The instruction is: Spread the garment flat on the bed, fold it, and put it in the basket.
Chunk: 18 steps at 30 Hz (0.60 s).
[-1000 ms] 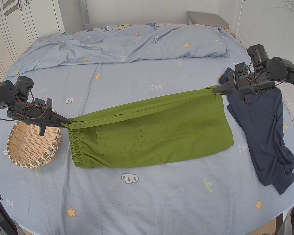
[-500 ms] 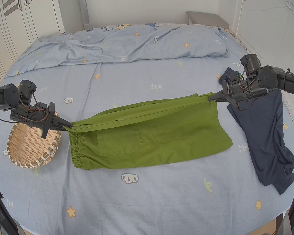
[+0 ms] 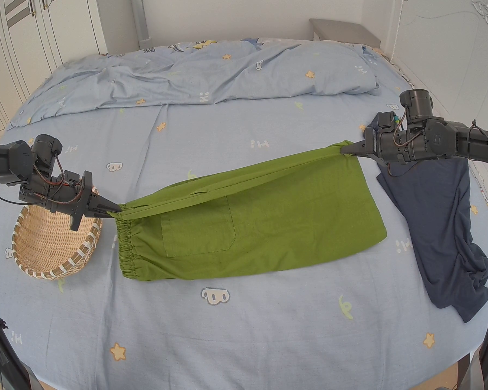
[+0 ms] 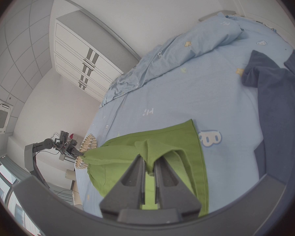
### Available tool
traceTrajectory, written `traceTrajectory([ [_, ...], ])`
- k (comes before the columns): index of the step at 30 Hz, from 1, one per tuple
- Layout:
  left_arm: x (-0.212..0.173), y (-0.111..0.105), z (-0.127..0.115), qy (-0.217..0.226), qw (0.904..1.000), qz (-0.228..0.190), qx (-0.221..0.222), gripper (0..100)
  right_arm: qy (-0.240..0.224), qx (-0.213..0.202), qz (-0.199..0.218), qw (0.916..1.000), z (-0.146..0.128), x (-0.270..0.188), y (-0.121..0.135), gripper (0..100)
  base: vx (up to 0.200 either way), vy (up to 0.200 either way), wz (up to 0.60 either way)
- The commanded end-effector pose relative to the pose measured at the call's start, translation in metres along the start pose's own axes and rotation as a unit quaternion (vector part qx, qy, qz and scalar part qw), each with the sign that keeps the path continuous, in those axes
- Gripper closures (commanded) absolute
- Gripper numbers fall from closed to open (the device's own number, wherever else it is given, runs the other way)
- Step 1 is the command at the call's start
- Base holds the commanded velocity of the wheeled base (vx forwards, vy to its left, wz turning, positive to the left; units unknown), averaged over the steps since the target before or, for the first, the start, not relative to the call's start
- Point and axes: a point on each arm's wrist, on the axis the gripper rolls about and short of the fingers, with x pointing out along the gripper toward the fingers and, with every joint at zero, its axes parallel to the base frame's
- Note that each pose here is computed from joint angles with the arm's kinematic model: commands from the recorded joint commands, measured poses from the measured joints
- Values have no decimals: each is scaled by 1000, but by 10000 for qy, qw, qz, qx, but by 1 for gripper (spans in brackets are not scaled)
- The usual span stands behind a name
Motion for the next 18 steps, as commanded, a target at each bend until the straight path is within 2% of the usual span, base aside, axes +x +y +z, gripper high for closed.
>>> traceTrajectory([
  [1, 2, 2, 1, 16, 10000, 13, -31, 100, 79, 56, -3, 10000, -5, 1, -1, 100, 0, 0, 0],
  [10, 4, 6, 5, 4, 10000, 28, -48, 100, 69, 36, -2, 10000, -6, 4, -2, 100, 0, 0, 0],
  [11, 5, 6, 5, 15, 10000, 29, -49, 100, 49, 15, 9, 10000, -6, 5, -2, 0, 0, 0, 0],
  [16, 9, 6, 4, 69, 9999, 20, 92, 100, 67, 44, 5, 10000, -7, 6, -3, 0, 0, 0, 0],
  [17, 10, 7, 4, 78, 9999, 24, 111, 0, 67, 44, 5, 10000, -7, 6, -3, 0, 0, 0, 0],
  [18, 10, 7, 5, 83, 9999, 26, 144, 0, 73, 48, 4, 10000, -7, 6, -3, 0, 0, 0, 0],
])
